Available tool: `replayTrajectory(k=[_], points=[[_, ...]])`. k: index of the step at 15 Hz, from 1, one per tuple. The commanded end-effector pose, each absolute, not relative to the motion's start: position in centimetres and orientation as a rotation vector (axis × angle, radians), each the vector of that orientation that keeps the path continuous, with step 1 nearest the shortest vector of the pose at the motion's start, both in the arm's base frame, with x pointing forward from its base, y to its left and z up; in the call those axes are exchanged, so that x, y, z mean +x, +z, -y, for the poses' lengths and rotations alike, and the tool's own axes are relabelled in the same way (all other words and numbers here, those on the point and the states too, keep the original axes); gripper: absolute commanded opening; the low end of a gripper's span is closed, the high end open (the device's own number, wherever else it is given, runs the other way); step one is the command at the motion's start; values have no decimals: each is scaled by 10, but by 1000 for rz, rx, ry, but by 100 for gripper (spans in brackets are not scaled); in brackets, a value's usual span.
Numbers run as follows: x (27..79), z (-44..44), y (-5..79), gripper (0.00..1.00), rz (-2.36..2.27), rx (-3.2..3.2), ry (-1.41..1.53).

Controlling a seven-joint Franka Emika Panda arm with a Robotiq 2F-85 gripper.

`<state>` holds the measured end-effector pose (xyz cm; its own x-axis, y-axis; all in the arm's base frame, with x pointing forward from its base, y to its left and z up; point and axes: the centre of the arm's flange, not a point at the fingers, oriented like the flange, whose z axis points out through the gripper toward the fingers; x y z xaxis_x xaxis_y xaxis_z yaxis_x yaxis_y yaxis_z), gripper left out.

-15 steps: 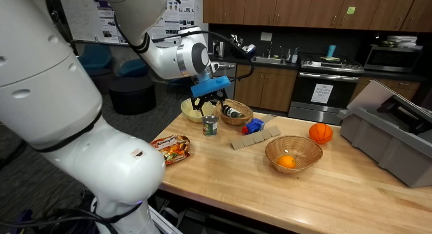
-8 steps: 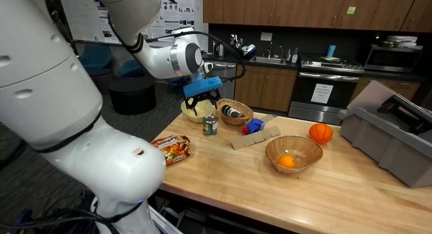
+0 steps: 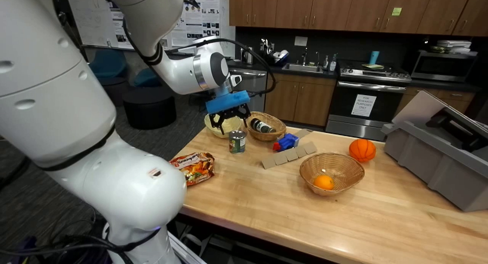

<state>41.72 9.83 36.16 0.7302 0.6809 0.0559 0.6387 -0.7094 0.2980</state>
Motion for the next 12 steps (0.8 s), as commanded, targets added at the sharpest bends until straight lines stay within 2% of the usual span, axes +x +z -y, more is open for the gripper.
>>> replayTrajectory(k=[1, 12], points=[[419, -98, 353, 100, -1014, 2677, 229], [427, -110, 326, 100, -1034, 2709, 184]])
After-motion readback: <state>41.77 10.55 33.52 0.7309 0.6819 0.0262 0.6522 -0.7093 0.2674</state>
